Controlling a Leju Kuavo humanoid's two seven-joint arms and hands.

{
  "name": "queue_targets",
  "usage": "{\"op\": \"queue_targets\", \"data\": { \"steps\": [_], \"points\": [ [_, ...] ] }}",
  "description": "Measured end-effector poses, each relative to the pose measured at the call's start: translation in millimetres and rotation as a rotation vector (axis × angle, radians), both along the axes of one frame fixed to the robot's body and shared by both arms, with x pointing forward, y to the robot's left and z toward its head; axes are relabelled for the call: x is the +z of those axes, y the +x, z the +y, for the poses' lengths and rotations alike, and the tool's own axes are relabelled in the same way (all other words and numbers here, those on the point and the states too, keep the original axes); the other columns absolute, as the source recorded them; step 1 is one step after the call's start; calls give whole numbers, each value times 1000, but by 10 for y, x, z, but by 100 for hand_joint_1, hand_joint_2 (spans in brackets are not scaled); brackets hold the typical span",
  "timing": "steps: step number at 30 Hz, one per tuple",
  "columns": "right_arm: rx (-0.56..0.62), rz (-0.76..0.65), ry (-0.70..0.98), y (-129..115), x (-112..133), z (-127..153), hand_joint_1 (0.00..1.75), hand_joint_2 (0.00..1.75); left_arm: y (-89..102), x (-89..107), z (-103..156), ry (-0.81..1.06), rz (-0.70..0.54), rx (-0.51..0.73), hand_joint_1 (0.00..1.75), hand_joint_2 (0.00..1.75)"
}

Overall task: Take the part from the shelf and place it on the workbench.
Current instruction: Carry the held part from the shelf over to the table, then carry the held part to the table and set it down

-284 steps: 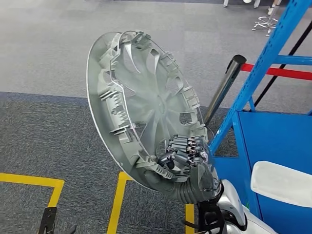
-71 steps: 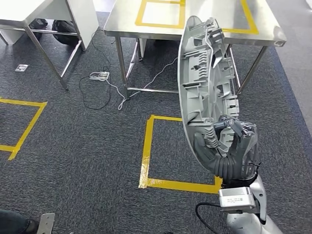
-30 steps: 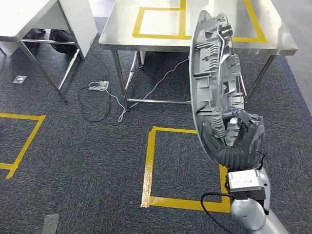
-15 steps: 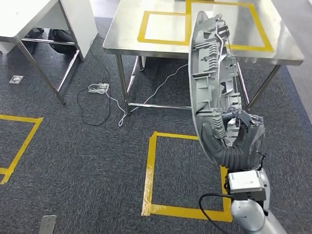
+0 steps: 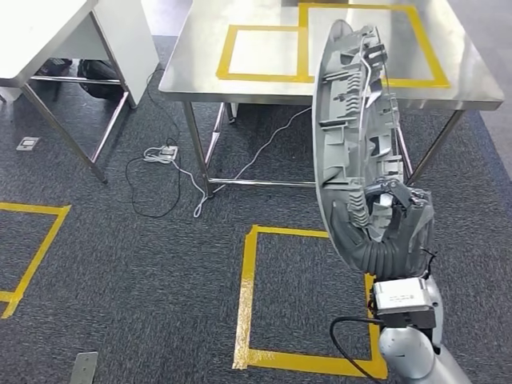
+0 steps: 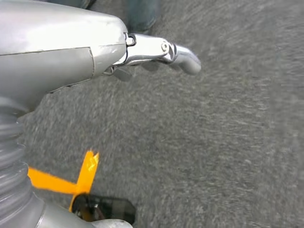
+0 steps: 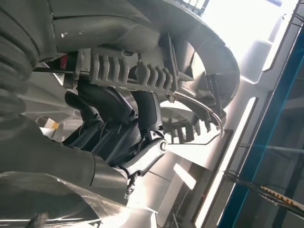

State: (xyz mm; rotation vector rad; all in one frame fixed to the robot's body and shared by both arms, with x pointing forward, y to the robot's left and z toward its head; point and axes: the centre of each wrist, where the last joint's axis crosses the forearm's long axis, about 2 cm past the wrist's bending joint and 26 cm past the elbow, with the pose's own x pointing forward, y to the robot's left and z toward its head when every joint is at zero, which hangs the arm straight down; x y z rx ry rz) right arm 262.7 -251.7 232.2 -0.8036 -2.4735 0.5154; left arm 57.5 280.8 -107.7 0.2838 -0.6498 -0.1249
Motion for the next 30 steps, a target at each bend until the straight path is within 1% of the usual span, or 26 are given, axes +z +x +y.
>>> {"op": "queue_targets", "data": {
  "steps": [22,30],
  "points": [
    [6,18,9,7,-19,-11,175,175,-34,-5,32,7,6,4,0,175],
    [3,19,11,17,-15,-14,175,175,-4,-1,30,6,1,5,0,175]
  ]
}}
